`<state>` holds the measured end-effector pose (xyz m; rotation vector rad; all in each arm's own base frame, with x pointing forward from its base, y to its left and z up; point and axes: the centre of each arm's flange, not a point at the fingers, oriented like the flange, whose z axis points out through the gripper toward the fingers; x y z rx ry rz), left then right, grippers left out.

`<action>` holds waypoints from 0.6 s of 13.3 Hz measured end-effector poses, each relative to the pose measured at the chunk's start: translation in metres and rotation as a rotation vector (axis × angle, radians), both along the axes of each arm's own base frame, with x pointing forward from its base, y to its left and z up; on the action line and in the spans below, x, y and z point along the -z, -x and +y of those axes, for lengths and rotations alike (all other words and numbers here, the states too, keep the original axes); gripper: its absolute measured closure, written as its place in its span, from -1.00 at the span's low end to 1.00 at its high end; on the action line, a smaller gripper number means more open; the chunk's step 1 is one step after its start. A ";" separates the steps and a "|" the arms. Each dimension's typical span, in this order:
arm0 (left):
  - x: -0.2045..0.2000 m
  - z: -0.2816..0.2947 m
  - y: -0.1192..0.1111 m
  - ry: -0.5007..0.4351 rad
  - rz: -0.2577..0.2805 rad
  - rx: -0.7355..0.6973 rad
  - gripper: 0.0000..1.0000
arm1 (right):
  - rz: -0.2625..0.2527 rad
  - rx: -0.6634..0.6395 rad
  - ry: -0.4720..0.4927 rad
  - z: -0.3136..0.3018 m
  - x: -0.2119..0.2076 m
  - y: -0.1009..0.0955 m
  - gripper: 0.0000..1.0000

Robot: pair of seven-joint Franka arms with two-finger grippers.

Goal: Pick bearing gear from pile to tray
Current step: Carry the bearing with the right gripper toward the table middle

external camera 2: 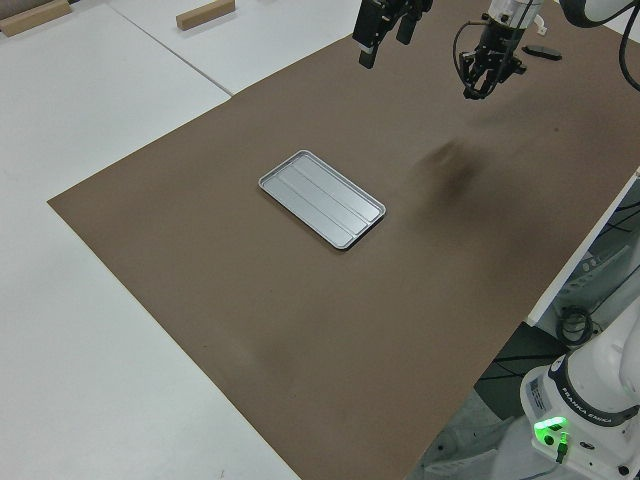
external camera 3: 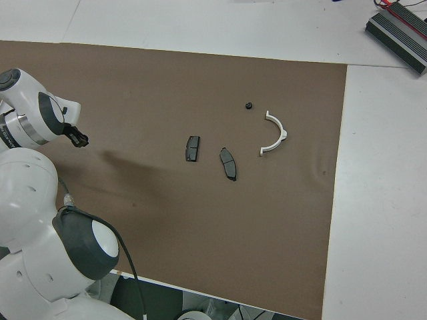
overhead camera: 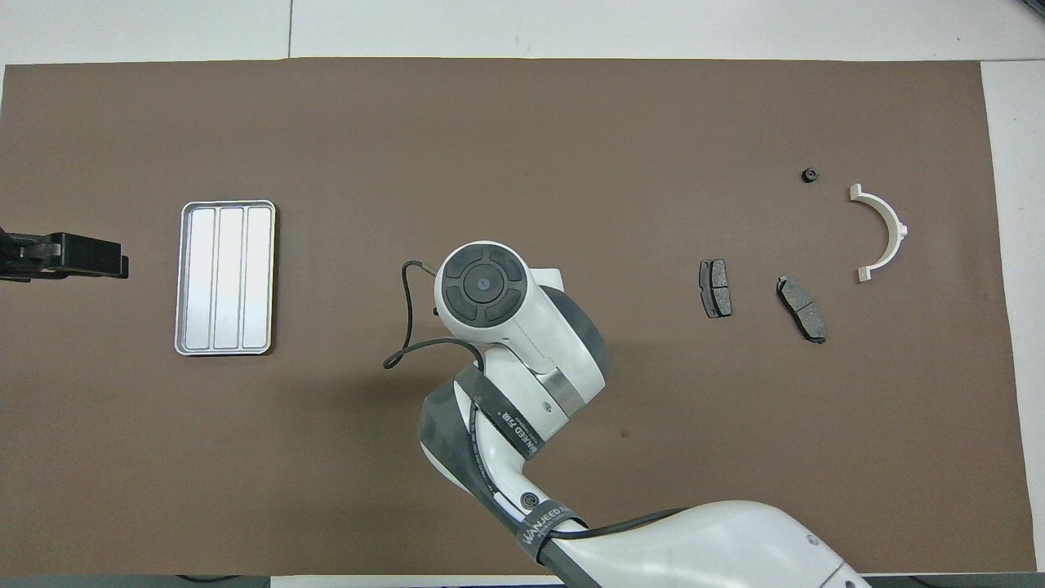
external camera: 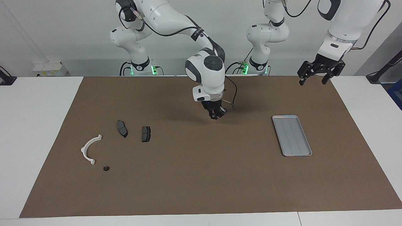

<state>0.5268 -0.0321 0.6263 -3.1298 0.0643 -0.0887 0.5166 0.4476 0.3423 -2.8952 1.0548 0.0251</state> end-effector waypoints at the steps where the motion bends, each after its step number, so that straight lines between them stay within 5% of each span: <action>1: 0.000 -0.001 0.000 0.000 0.000 0.001 -1.00 | -0.006 0.001 0.010 0.006 0.016 0.000 0.30; 8: -0.004 0.002 0.002 0.001 -0.008 -0.005 -1.00 | -0.046 0.009 -0.001 0.010 0.038 -0.014 0.30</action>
